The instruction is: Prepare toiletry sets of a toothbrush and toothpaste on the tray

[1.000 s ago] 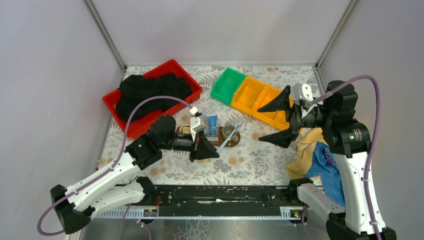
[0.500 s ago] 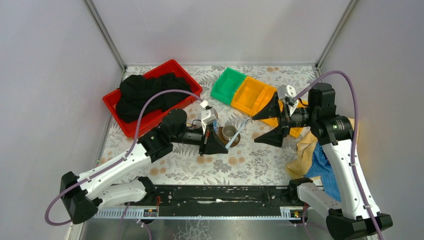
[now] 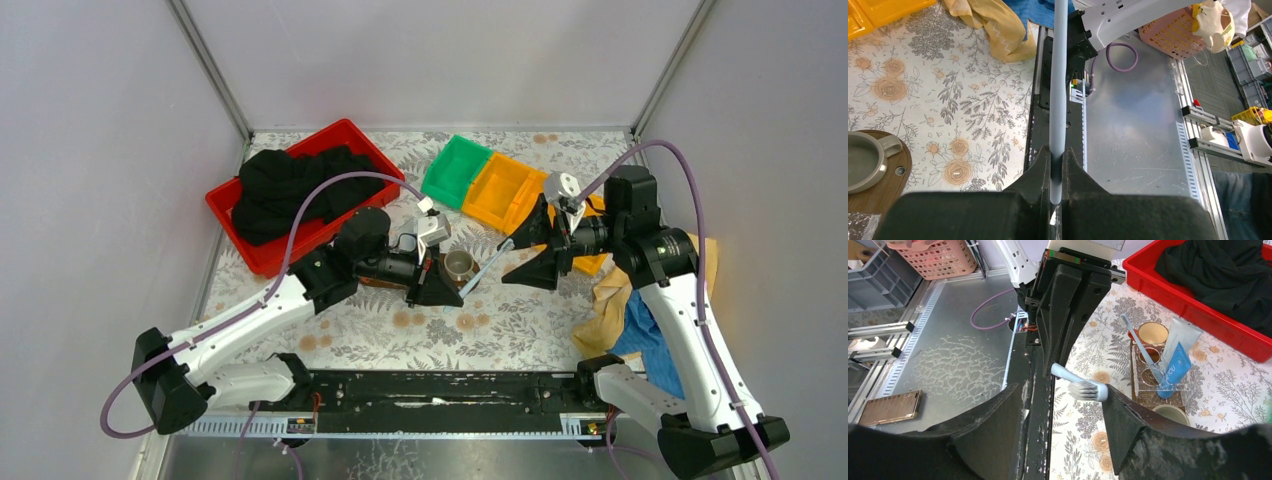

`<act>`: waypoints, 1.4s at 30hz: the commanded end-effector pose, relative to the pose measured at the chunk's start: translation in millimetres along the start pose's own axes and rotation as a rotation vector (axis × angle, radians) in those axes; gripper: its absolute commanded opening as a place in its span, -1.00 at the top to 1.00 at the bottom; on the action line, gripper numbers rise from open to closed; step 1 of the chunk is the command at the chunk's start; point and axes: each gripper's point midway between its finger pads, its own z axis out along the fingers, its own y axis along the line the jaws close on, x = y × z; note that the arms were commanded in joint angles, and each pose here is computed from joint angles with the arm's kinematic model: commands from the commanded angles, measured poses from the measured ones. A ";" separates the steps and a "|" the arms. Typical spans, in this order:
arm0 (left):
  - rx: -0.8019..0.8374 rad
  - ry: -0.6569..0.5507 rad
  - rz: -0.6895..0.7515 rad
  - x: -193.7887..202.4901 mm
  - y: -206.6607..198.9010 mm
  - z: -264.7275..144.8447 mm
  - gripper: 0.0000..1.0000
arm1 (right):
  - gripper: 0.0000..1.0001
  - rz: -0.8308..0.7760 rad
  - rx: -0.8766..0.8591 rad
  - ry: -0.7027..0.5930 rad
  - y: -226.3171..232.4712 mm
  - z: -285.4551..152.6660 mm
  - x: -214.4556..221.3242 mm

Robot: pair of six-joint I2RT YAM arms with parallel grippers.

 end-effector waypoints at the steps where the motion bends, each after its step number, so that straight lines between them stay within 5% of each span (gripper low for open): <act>1: 0.056 -0.001 0.038 -8.8 -13.6 -1.5 1.00 | -0.30 -0.022 -0.015 0.001 -0.9 4.0 -3.0; 19: 0.064 0.025 0.036 -9.3 -10.0 3.3 1.00 | 0.44 -0.001 -0.064 -0.009 2.4 9.6 -0.9; 25: 0.059 0.023 0.036 -10.1 -9.2 3.2 0.96 | 0.98 -0.005 -0.069 -0.012 3.0 9.7 -2.0; 27: 0.048 0.017 0.037 -11.5 -8.9 2.2 0.74 | 1.00 -0.011 -0.068 -0.013 3.6 9.4 -2.8; 32: -0.027 -0.030 0.049 -11.7 -3.9 -6.8 -0.37 | 1.00 -0.026 -0.024 0.000 -0.4 8.2 1.2; 34: -0.096 -0.050 0.062 -8.1 2.7 -16.6 -0.97 | 1.00 -0.040 0.037 0.020 -9.6 6.8 7.6; 42: -0.618 -0.240 0.117 -42.8 48.7 -105.7 -1.00 | 1.00 -0.069 0.108 0.025 -40.1 11.8 12.0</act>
